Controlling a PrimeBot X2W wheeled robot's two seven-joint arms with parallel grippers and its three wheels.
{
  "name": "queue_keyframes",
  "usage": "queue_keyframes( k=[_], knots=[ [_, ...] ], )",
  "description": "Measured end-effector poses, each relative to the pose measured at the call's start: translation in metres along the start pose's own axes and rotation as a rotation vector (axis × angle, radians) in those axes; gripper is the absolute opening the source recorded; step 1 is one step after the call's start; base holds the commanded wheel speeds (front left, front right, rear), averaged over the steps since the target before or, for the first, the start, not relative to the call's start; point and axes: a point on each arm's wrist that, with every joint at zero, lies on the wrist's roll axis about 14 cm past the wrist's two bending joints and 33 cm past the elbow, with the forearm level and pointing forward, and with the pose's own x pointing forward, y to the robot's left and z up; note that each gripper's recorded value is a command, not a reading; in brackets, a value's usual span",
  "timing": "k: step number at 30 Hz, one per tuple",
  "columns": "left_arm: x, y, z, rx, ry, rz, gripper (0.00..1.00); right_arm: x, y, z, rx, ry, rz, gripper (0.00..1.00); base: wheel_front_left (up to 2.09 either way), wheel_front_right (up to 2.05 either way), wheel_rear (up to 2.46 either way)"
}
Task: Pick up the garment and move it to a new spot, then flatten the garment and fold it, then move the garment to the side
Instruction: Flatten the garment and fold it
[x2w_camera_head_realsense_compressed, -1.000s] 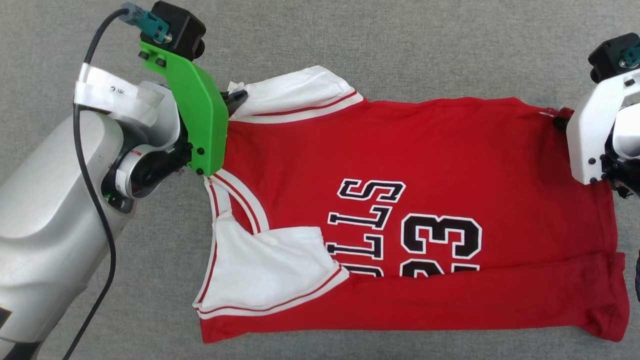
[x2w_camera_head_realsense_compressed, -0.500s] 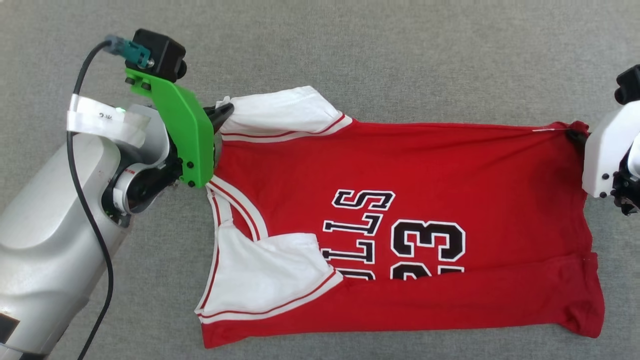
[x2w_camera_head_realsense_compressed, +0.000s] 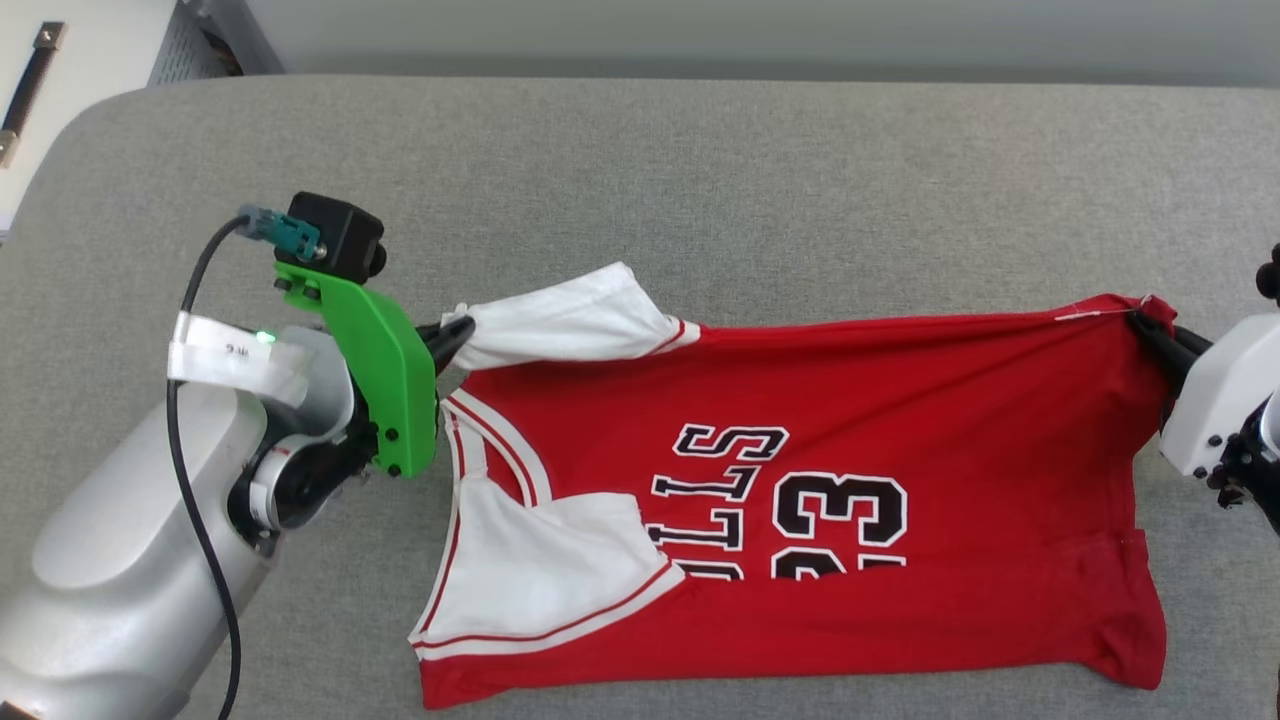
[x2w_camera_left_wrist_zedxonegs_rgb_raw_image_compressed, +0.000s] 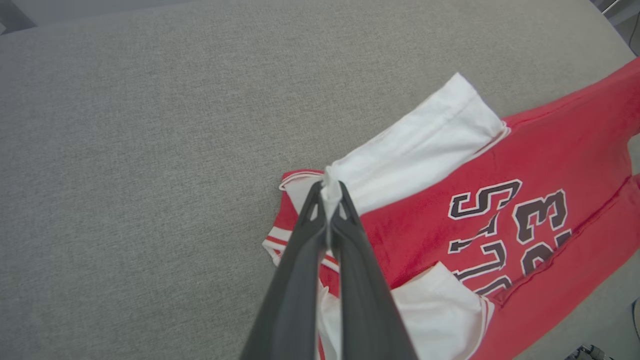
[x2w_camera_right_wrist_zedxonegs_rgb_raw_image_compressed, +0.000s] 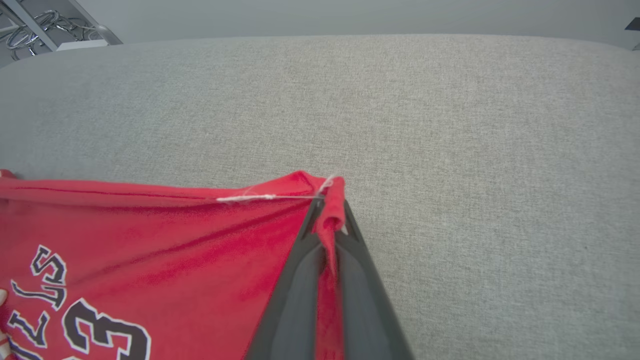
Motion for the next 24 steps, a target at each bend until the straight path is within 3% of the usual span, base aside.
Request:
queue_keyframes(
  k=[11,24],
  knots=[
    [-0.036,-0.018,-0.044,-0.069,0.010,0.005,0.00,-0.034,0.018,-0.017,0.052,-0.114,0.059,0.00,0.00,0.00,0.00],
    [-0.052,-0.031,-0.111,-0.180,0.130,0.007,0.00,-0.053,0.025,-0.079,0.023,0.020,0.100,0.00,0.00,0.00,0.00]
  ],
)
